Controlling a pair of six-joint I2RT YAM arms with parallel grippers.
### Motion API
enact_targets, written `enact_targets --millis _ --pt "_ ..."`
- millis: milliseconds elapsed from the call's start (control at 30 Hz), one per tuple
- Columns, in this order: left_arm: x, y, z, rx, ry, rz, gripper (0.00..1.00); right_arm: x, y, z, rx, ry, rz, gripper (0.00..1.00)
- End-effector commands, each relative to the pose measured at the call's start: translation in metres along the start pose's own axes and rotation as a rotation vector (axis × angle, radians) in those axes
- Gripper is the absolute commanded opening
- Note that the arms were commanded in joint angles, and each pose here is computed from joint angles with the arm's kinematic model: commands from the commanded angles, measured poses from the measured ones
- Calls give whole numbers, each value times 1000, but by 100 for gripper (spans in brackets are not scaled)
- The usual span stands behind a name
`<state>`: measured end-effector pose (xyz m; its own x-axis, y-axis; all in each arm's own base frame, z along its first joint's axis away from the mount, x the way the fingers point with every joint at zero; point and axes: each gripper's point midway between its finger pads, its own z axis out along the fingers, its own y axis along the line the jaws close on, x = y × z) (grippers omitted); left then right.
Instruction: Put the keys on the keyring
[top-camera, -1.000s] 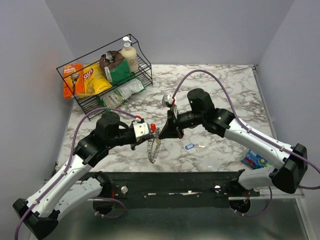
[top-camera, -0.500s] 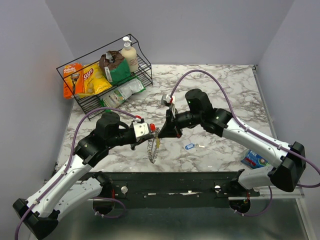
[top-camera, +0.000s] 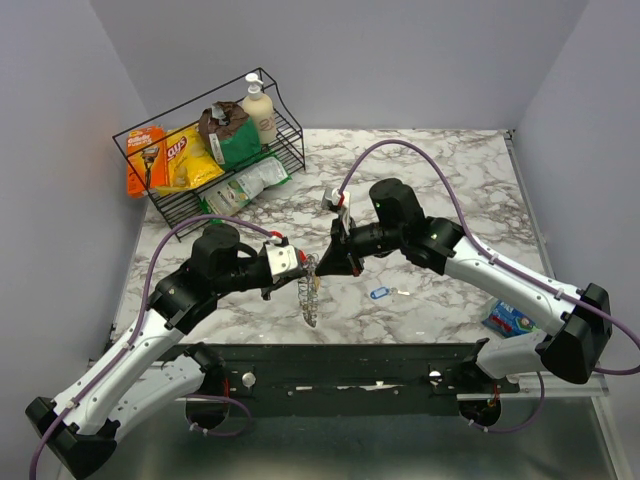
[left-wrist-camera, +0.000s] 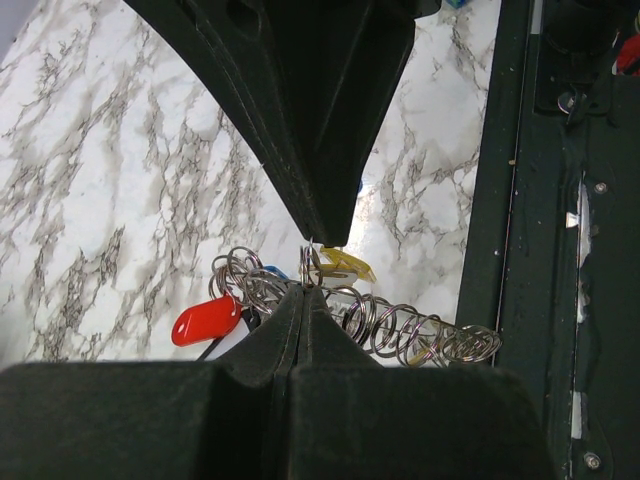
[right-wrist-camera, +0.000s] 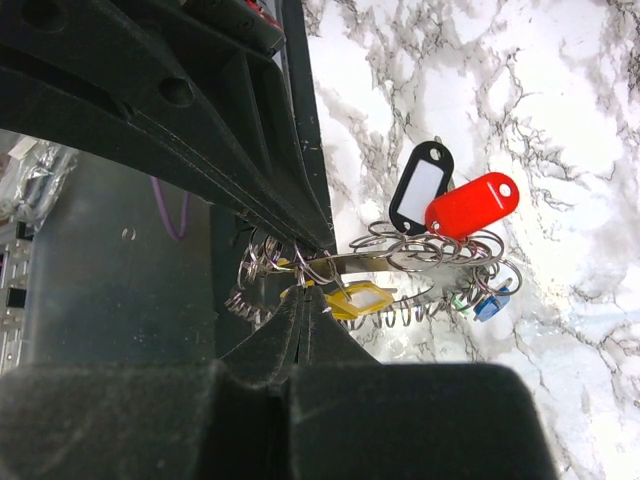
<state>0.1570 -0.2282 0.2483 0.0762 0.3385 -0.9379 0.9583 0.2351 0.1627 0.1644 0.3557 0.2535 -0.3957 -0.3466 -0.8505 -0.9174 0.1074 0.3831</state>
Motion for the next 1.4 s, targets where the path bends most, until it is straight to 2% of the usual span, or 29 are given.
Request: enact_targets --millis 0,367,900,1367 --pt "-22 -4 -4 21 -84 52 0 -15 -7 1 48 -34 -20 0" --pt "-21 -7 -2 42 -81 43 0 -27 -4 -5 65 -67 -42 0" --pt "-17 -2 0 17 -61 32 0 -31 12 -11 1 -89 -94 0" --pt "-20 -4 -2 24 -78 42 0 -23 -11 -5 94 -58 -52 0"
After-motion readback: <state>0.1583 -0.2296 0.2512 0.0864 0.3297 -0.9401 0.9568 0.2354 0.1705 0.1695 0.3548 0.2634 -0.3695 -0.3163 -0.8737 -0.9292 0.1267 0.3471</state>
